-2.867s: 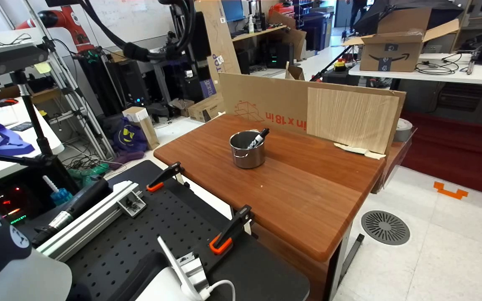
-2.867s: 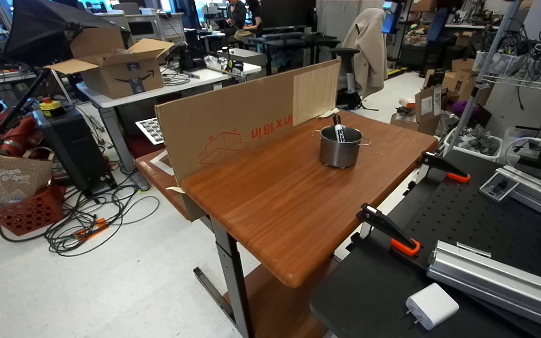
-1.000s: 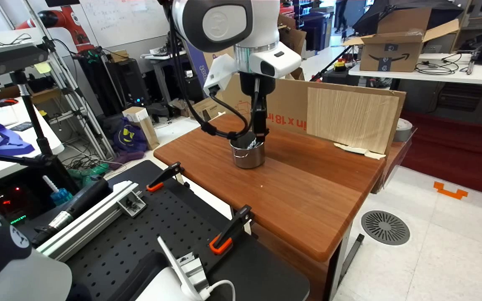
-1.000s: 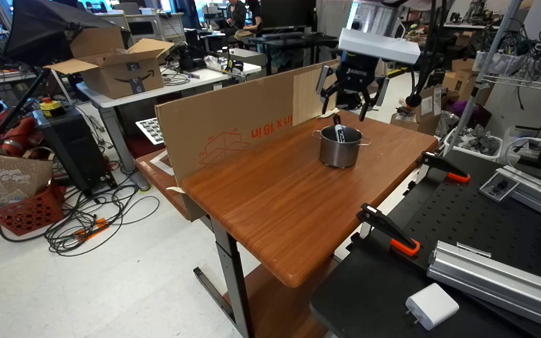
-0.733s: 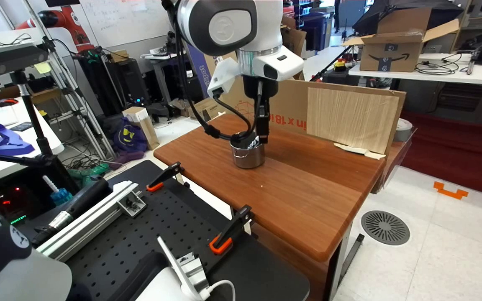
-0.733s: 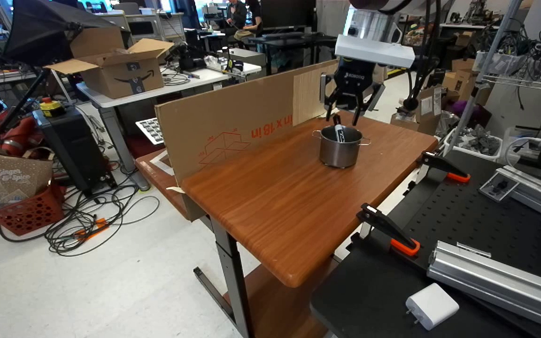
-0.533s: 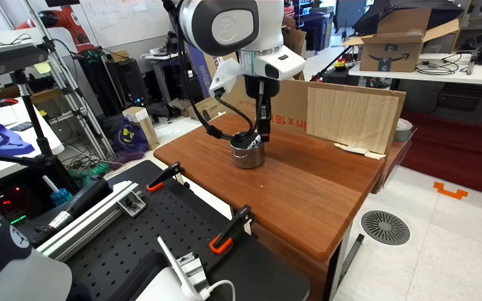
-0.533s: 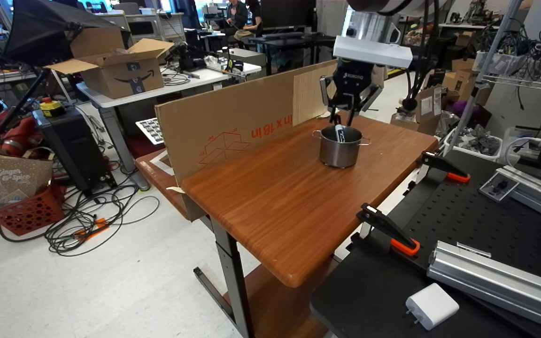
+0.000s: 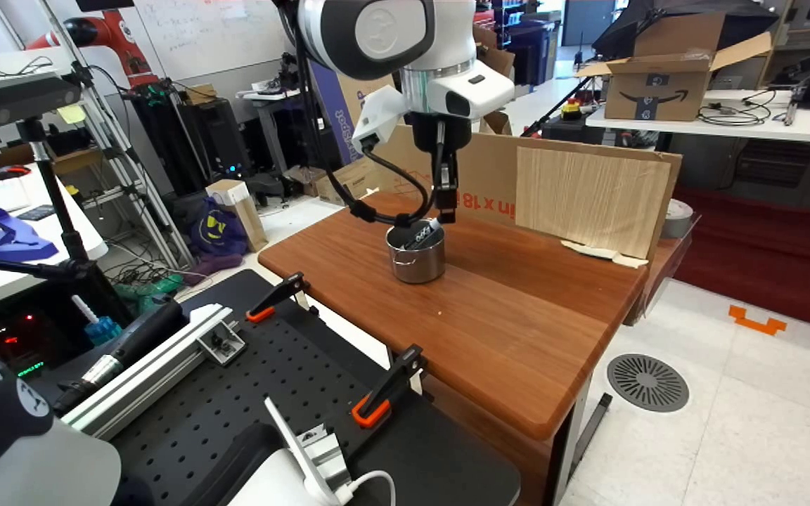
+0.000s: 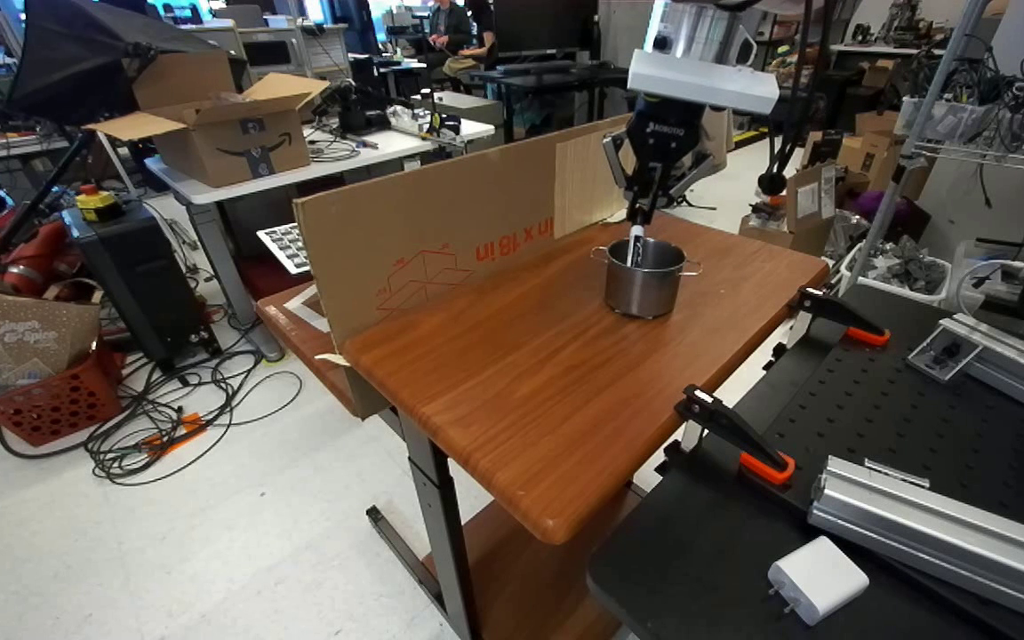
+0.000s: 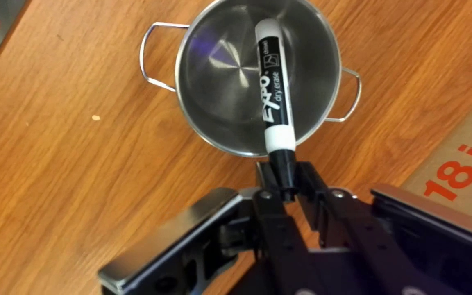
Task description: Take the marker from the pot and put it on the table
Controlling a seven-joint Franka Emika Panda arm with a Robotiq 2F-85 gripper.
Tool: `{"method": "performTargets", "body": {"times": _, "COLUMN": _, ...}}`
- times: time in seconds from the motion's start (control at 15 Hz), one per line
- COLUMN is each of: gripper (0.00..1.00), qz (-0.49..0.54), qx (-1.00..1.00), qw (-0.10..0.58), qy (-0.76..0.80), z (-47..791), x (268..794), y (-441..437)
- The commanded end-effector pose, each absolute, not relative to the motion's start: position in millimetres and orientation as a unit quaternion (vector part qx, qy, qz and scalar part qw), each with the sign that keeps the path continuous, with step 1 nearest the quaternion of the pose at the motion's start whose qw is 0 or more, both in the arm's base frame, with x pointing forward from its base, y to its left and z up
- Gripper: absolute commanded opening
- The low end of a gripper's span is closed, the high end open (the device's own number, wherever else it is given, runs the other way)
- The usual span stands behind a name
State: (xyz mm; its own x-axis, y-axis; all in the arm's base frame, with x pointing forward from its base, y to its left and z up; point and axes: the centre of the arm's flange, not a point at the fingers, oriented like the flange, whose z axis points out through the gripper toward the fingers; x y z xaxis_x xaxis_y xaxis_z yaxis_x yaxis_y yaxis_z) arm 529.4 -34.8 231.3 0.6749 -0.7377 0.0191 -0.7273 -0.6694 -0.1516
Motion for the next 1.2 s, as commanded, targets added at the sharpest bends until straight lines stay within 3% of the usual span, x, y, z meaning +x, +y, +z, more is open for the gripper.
{"method": "performTargets", "body": {"times": 0.0, "gripper": 0.05, "qz": -0.044, "qx": -0.918, "qw": 0.068, "qy": 0.388, "z": 269.8, "x": 507.9, "y": -35.5}}
{"method": "performTargets", "body": {"times": 0.6, "gripper": 0.05, "qz": -0.071, "qx": -0.933, "qw": 0.091, "qy": 0.342, "z": 365.8, "x": 494.5, "y": 5.4}}
{"method": "performTargets", "body": {"times": 1.13, "gripper": 0.05, "qz": -0.045, "qx": -0.961, "qw": 0.068, "qy": 0.265, "z": 326.1, "x": 522.0, "y": 102.6}}
